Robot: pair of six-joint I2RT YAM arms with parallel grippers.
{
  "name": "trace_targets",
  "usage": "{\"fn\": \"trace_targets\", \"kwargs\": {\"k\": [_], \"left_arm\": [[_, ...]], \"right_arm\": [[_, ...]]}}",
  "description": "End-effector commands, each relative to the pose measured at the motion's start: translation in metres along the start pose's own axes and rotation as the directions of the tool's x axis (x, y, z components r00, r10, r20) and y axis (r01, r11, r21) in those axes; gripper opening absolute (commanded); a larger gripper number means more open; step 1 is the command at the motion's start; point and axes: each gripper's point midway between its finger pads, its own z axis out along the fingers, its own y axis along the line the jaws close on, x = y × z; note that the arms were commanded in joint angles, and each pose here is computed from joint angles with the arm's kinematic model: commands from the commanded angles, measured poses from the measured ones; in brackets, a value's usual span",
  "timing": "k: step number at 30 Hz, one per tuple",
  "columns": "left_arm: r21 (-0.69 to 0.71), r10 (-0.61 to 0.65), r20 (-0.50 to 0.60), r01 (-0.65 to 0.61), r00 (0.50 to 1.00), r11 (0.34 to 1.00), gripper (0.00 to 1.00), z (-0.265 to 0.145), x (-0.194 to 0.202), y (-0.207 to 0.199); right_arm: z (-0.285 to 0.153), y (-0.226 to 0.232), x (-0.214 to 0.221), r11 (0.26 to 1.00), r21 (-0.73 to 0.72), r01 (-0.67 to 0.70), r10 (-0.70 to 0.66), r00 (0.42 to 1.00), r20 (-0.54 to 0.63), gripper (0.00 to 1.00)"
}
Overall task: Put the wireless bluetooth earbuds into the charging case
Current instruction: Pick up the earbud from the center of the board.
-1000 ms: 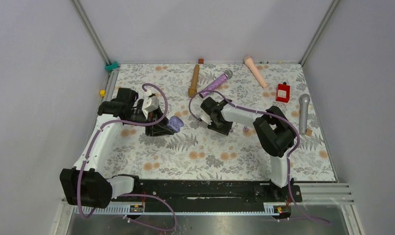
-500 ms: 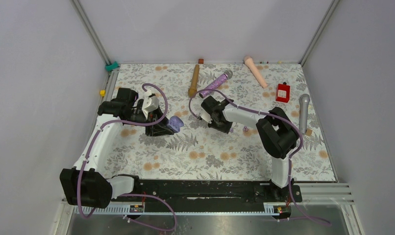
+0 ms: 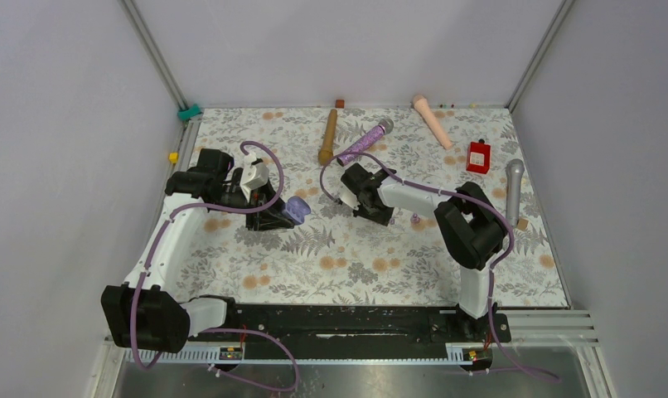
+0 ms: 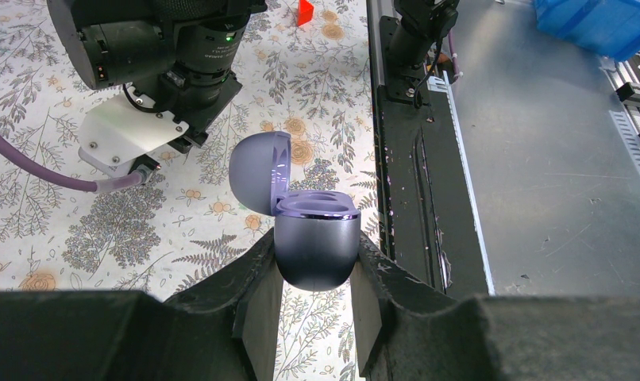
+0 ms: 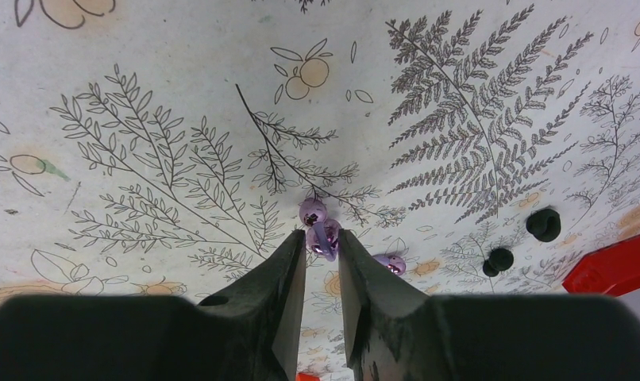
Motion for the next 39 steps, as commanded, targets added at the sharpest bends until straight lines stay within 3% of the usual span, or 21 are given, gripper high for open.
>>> {"fn": "trace_targets", "kwargs": {"k": [1, 18, 31, 39], "left_arm": [[0.016, 0.067, 0.057, -0.068, 0.996, 0.998, 0.02, -0.001, -0.016, -0.006], [0.016, 0.069, 0.057, -0.070, 0.996, 0.997, 0.02, -0.001, -0.017, -0.007], [0.017, 0.065, 0.057, -0.066, 0.996, 0.998, 0.02, -0.001, -0.016, -0.006], [0.022, 0.057, 0.061, -0.059, 0.997, 0.998, 0.02, 0.000, -0.016, -0.004]], "right_arm": [[-0.009, -0.007, -0.001, 0.999, 0.043, 0.011, -0.011, 1.000, 0.010, 0.28], [-0.013, -0.008, 0.003, 0.999, 0.048, 0.021, -0.021, 1.000, 0.012, 0.24], [-0.025, -0.016, 0.000, 0.997, 0.077, 0.002, -0.006, 0.999, 0.041, 0.05], [-0.088, -0.040, -0.013, 0.989, 0.134, -0.069, 0.042, 0.981, 0.192, 0.05]]}}
